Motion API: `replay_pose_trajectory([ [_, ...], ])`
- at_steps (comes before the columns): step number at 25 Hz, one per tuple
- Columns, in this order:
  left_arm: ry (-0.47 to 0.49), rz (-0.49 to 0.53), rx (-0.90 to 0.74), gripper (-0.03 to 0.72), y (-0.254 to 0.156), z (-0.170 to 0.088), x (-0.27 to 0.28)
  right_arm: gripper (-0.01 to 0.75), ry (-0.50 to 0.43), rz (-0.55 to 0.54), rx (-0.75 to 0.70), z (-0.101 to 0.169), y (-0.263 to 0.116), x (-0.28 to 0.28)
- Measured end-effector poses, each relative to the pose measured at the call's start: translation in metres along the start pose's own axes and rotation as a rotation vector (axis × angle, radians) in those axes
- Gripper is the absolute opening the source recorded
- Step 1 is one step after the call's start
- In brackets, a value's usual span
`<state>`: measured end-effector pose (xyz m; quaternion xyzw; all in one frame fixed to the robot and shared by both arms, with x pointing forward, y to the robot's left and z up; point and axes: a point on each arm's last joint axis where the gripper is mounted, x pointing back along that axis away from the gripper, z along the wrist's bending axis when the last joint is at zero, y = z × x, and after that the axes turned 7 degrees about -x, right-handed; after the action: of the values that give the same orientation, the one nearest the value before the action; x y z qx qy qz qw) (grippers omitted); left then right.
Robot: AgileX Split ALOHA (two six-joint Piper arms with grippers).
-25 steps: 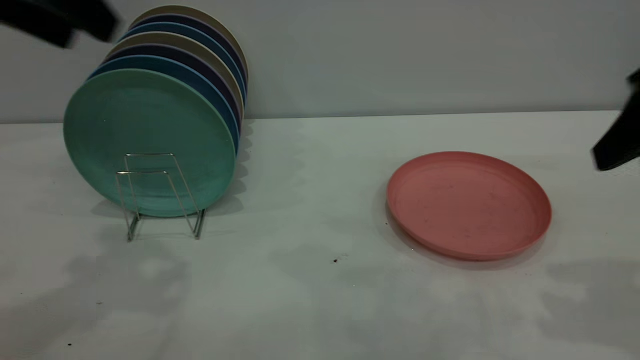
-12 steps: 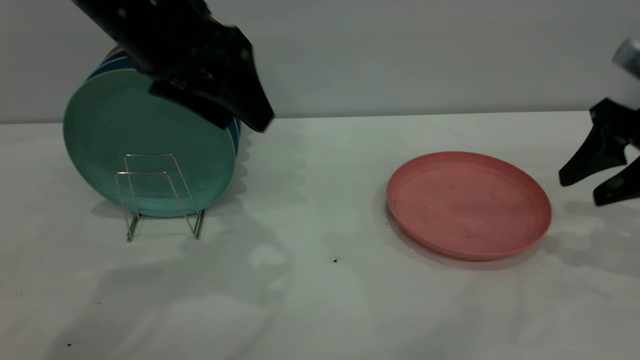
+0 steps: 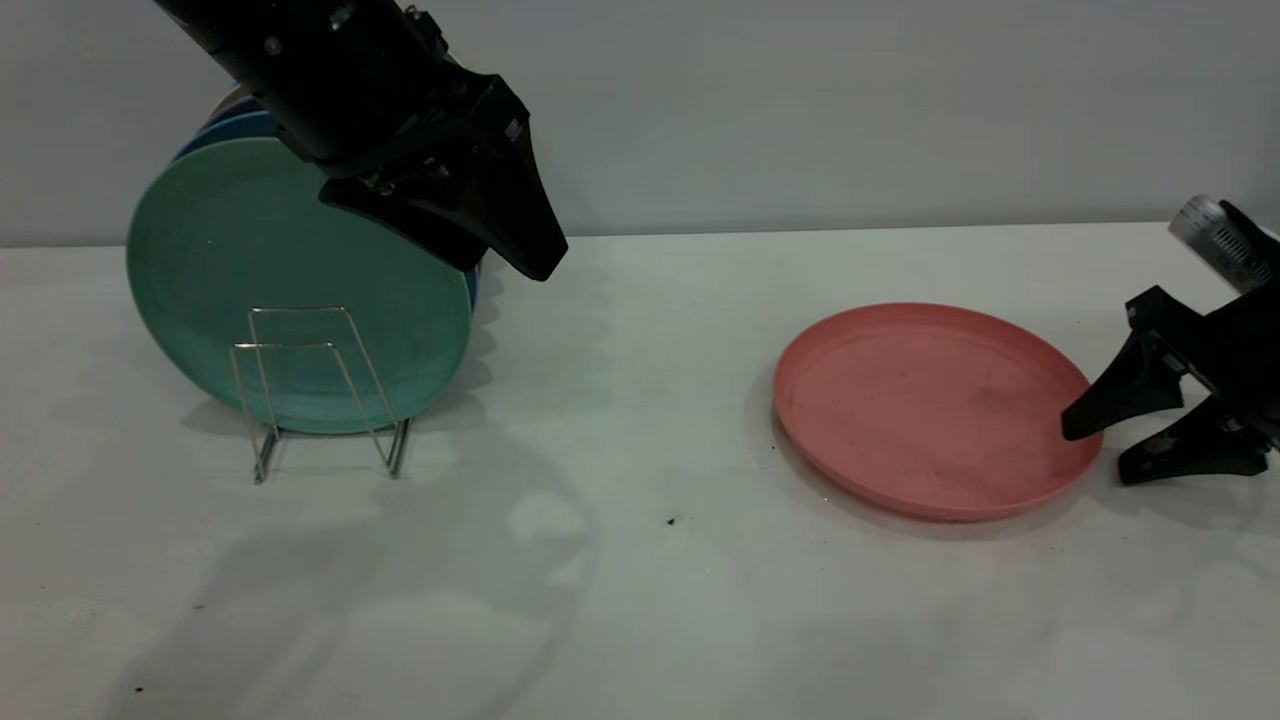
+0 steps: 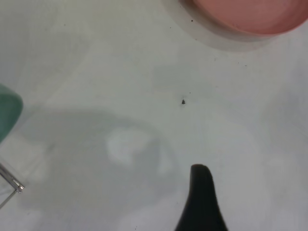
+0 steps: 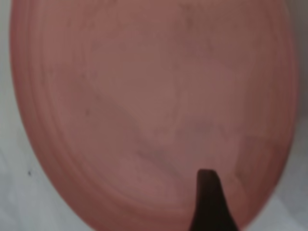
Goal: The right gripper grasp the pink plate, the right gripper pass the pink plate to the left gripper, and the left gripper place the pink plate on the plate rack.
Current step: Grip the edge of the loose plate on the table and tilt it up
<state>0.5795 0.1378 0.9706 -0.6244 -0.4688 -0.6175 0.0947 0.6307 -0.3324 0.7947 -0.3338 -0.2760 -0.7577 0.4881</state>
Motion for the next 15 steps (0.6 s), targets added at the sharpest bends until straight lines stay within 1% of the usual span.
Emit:
replay_pose_trajectory([
  [6, 0.004, -0.004, 0.0, 0.592, 0.0, 0.0, 0.0, 0.475, 0.083, 0.005, -0.031, -0.003, -0.004, -0.016],
  [9, 0.008, -0.01, -0.001, 0.592, 0.002, 0.001, 0.0, 0.438, 0.091, 0.012, -0.015, -0.001, -0.006, -0.021],
  [11, 0.011, -0.015, -0.002, 0.592, 0.002, 0.001, 0.001, 0.371, 0.085, 0.013, 0.018, 0.001, -0.007, -0.024],
  [12, 0.013, -0.018, -0.002, 0.592, 0.003, 0.001, 0.001, 0.31, 0.081, 0.016, 0.04, 0.003, -0.008, -0.026],
  [15, 0.015, -0.02, -0.002, 0.592, 0.003, 0.001, 0.001, 0.092, 0.082, 0.025, 0.076, 0.004, -0.011, -0.031],
])
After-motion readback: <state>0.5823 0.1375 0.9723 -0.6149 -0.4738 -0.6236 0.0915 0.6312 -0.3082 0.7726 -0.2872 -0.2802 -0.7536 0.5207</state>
